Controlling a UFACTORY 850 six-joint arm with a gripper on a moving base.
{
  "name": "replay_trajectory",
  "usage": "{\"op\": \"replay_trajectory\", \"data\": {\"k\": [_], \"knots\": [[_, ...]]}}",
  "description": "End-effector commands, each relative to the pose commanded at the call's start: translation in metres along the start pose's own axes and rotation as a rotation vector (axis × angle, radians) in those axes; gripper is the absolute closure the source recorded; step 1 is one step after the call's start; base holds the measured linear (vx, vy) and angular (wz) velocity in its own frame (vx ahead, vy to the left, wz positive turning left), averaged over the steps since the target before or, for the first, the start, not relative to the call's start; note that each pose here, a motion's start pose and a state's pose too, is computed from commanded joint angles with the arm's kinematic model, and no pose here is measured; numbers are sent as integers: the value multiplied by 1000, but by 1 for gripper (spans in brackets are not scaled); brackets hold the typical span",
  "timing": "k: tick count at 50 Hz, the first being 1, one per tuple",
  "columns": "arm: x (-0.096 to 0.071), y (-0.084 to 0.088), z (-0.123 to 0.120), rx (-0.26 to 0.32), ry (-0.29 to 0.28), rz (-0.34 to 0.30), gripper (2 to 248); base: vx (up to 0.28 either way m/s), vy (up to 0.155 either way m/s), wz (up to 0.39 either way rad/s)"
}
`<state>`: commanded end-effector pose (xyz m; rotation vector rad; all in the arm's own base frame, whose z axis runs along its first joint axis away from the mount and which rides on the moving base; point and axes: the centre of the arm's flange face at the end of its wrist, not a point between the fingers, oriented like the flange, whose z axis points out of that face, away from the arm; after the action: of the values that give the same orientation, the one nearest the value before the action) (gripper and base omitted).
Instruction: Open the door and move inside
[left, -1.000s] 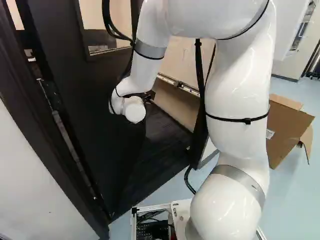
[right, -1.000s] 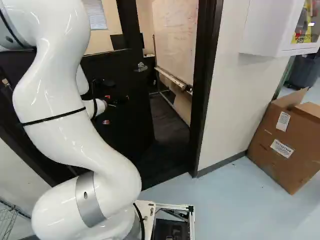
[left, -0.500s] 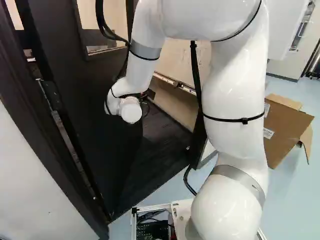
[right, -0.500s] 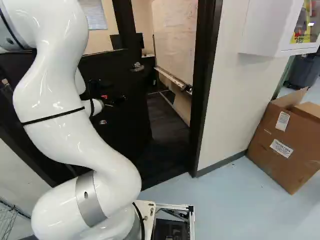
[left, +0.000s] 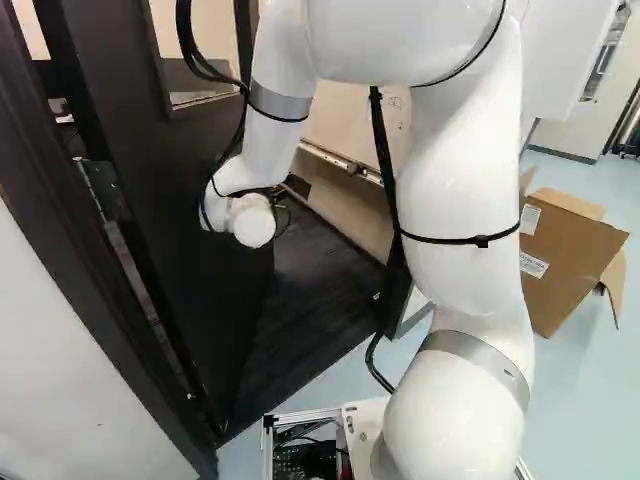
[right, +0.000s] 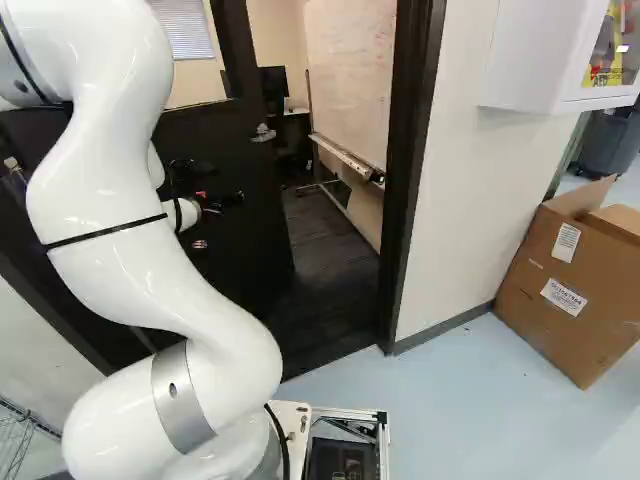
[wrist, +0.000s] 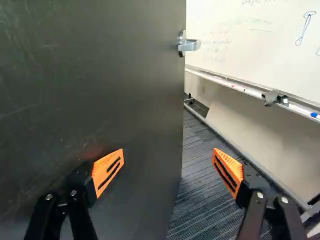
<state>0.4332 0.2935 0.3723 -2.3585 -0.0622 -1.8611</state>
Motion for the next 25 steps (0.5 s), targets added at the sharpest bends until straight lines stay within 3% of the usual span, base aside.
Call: {"op": "replay_trajectory", "data": {"k": [25], "knots": [[-2, -20, 3, 46, 6, -14, 3, 0, 0, 0]]}}
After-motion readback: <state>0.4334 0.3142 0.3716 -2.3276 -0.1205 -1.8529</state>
